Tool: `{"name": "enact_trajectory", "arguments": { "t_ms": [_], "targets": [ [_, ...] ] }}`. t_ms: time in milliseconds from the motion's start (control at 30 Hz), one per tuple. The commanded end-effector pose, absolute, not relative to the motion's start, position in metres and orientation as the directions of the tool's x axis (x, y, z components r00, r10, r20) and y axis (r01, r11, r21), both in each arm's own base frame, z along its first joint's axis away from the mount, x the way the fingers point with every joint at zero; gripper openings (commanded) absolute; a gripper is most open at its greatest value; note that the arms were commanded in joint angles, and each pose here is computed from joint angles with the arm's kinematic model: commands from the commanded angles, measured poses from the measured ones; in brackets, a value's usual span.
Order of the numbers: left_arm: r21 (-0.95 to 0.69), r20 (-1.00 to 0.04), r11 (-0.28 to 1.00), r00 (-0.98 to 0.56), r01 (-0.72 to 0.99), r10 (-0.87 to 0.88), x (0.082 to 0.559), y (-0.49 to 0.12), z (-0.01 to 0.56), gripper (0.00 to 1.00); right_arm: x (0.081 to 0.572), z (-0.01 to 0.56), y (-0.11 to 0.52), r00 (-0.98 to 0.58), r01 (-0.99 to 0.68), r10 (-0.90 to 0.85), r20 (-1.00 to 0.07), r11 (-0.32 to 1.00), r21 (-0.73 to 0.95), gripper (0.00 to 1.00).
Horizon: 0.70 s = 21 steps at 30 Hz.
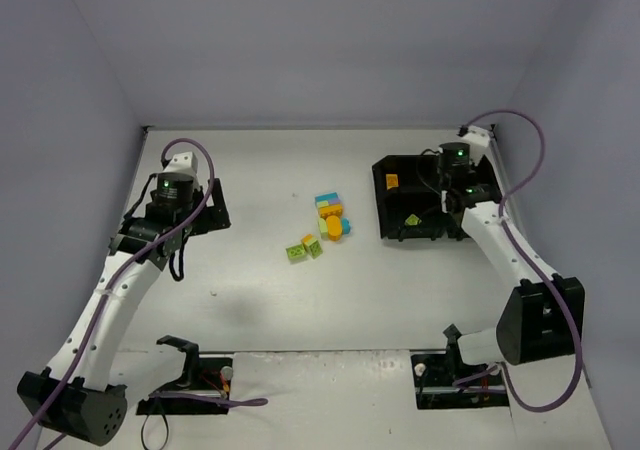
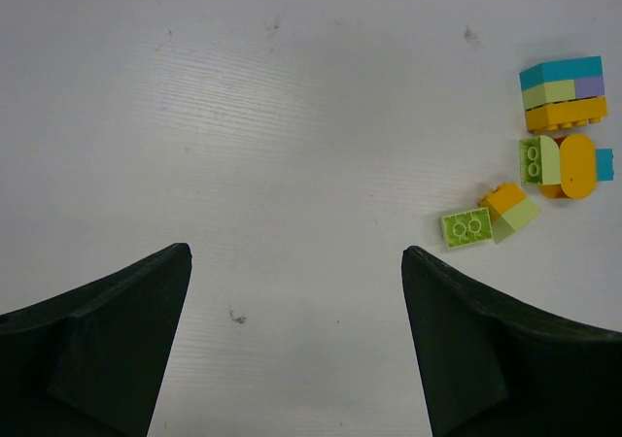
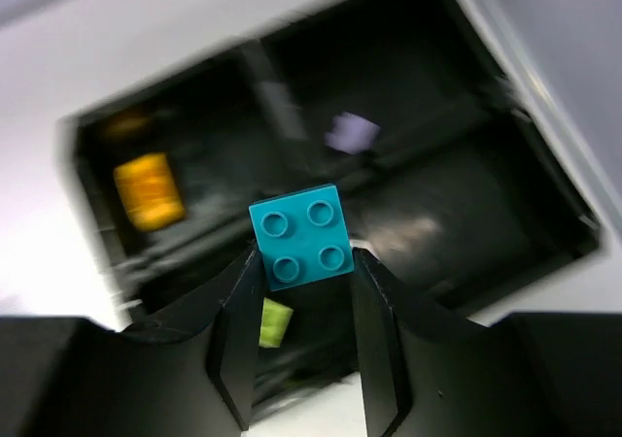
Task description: Sort the legos into containers by color
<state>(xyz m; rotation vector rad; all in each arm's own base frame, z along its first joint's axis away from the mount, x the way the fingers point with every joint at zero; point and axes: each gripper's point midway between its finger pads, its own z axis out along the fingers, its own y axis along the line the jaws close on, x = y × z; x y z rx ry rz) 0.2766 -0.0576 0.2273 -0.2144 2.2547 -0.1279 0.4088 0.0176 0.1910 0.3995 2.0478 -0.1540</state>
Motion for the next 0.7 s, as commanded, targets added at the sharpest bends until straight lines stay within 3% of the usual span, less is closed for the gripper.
{"name": "enact_trajectory", "arguments": {
  "t_ms": [0, 233, 367, 467, 667],
  "targets": [
    [-0.198, -0.819, 0.979, -0.54, -0.052, -0.195, 0.297, -0.07, 0.263, 0.82, 0.38, 0.169, -0.045, -0.407, 0.575, 0.369, -0.836, 0.815, 0.08, 0.04],
    [-0.197, -0.82, 0.98, -0.544, -0.025, -0.179, 0.298, -0.078, 0.264, 0.82, 0.38, 0.127, -0.081, -0.429, 0.672, 0.472, -0.77, 0.737, 0.077, 0.08],
    [-0.197, -0.816, 0.98, -0.55, -0.024, -0.177, 0.294, -0.078, 0.261, 0.82, 0.386, 0.117, -0.082, -0.448, 0.673, 0.478, -0.755, 0.736, 0.067, 0.41],
    [-0.197, -0.813, 0.98, -0.554, -0.025, -0.178, 0.291, -0.077, 0.259, 0.82, 0.392, 0.126, -0.079, -0.443, 0.655, 0.473, -0.762, 0.751, 0.086, 0.53],
    [-0.203, -0.807, 0.979, -0.562, -0.027, -0.183, 0.289, -0.077, 0.256, 0.82, 0.409, 0.17, -0.031, -0.45, 0.486, 0.34, -0.826, 0.869, 0.093, 0.61]
  ]
}}
